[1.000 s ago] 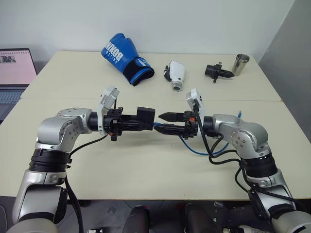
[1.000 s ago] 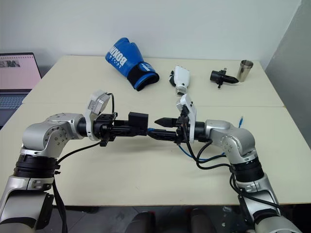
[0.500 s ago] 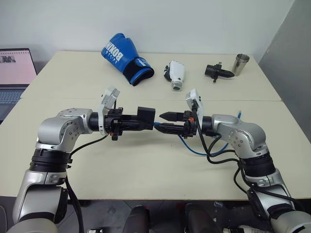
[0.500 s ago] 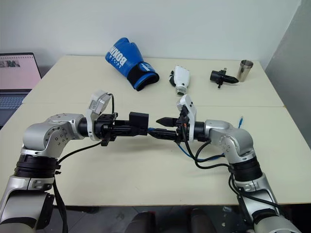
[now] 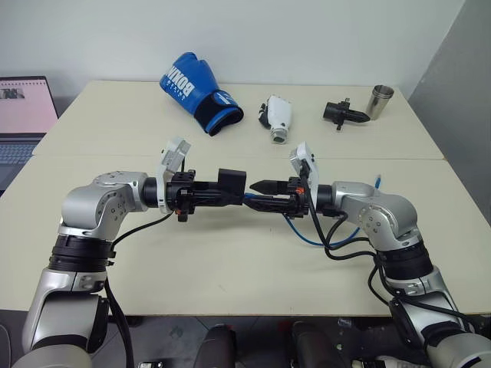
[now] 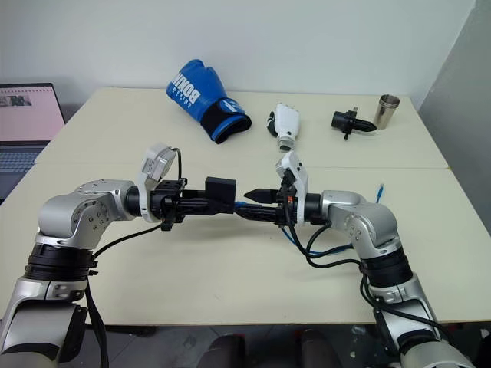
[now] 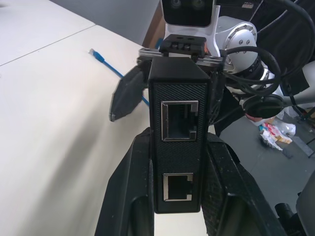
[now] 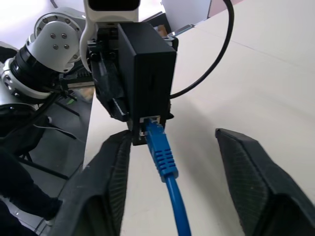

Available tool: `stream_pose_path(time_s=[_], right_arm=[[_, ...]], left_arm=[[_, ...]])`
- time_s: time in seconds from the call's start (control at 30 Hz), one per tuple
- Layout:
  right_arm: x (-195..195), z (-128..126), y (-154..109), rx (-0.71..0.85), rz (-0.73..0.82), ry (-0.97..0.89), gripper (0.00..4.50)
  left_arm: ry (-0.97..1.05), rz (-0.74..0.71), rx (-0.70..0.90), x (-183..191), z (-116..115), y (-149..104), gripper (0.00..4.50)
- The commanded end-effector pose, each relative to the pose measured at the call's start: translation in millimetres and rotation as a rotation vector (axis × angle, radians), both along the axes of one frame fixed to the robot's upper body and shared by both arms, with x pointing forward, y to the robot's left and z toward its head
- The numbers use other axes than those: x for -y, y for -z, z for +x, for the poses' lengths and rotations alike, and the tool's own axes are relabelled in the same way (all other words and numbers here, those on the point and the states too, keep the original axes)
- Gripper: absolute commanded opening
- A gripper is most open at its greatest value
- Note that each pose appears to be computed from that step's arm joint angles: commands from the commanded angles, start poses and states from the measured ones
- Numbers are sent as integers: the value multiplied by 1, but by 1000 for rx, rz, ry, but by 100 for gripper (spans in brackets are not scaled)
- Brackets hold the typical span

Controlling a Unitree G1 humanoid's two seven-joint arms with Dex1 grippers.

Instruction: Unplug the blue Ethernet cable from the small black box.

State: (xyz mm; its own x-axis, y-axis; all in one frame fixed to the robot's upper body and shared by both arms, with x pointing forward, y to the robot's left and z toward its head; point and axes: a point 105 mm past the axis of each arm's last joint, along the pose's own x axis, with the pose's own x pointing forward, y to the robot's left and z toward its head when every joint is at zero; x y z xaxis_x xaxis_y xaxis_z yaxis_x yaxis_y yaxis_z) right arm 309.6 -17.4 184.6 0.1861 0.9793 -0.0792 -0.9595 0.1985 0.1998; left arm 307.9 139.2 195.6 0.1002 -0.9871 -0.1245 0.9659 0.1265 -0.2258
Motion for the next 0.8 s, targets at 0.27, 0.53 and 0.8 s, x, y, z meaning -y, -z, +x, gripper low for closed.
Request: stream_pose_path(time_s=[0.27, 0.53, 0.8], right_arm=[[0, -8, -14, 14, 33, -55, 26], [0, -15, -12, -4, 20, -92, 9], [25, -17, 0, -72, -26, -77, 9]], left_arm=[[23, -31, 53, 0, -3, -14, 80], [42, -45, 49, 2, -6, -15, 80], [-31, -66, 87, -18, -3, -30, 80]])
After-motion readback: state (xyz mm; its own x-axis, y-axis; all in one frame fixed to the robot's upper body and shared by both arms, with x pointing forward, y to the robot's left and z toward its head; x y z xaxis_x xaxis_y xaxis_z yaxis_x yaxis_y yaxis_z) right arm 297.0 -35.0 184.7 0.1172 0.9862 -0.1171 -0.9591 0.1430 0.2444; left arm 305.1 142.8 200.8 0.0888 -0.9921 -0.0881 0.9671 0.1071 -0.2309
